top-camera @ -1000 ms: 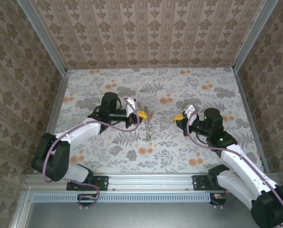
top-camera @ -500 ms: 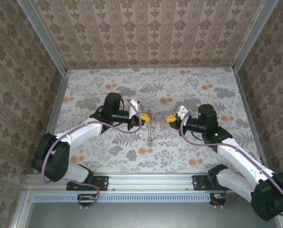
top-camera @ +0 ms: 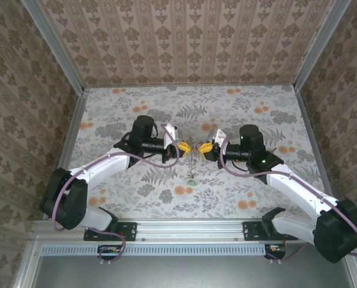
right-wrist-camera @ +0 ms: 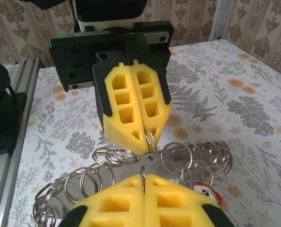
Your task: Put the keys on the keyring
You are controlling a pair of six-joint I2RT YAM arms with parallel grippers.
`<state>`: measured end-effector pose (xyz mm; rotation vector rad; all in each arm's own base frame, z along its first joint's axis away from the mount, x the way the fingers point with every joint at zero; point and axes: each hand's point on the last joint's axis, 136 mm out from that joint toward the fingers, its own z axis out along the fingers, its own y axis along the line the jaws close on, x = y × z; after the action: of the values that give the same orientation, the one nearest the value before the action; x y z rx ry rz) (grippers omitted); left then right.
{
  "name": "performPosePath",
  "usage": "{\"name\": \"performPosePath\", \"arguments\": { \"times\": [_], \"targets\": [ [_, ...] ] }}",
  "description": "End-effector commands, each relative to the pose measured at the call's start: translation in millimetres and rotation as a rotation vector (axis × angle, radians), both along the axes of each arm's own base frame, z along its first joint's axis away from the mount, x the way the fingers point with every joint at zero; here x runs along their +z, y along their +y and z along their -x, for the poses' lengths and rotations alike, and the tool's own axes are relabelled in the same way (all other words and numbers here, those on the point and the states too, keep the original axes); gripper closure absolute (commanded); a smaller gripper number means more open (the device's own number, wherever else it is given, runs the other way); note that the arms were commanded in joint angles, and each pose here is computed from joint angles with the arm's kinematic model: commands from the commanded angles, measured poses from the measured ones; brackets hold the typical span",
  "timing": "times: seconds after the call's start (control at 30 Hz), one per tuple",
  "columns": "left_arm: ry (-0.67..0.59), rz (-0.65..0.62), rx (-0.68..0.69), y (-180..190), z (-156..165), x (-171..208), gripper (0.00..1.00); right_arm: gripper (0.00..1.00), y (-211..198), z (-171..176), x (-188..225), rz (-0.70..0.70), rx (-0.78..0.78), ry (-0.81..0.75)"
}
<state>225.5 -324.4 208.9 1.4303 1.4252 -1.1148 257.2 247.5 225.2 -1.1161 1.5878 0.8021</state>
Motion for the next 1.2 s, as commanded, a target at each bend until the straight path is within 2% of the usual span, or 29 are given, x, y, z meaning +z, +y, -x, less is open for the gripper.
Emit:
{"name": "performPosePath", "arguments": {
  "times": [0.0, 0.13, 0.5, 0.87, 1.17],
  "targets": [
    [-0.026, 0.024, -0.027, -5.8, -1.4, 15.0, 1.00, 1.00, 10.9, 0.5, 19.1, -0.038, 0.048, -0.041],
    [-0.022, 0.012, -0.029, -6.0, -2.0, 13.3, 1.00, 1.00, 19.0, -2.4, 19.3, -0.036, 0.052, -0.059],
    [-0.031, 0.008, -0.032, -5.5, -3.0, 15.1, 1.00, 1.00, 18.2, -23.0, 19.3, -0.016, -0.062, -0.128],
    [-0.051, 0.016, -0.031, -5.5, -3.6, 18.3, 1.00, 1.00, 9.2, -33.1, 6.5, 0.043, -0.155, -0.097],
    [-0.068, 0.017, -0.028, -4.4, -3.2, 16.2, 1.00, 1.00, 0.0, -40.8, -6.9, 0.082, -0.233, -0.006]
  ]
}}
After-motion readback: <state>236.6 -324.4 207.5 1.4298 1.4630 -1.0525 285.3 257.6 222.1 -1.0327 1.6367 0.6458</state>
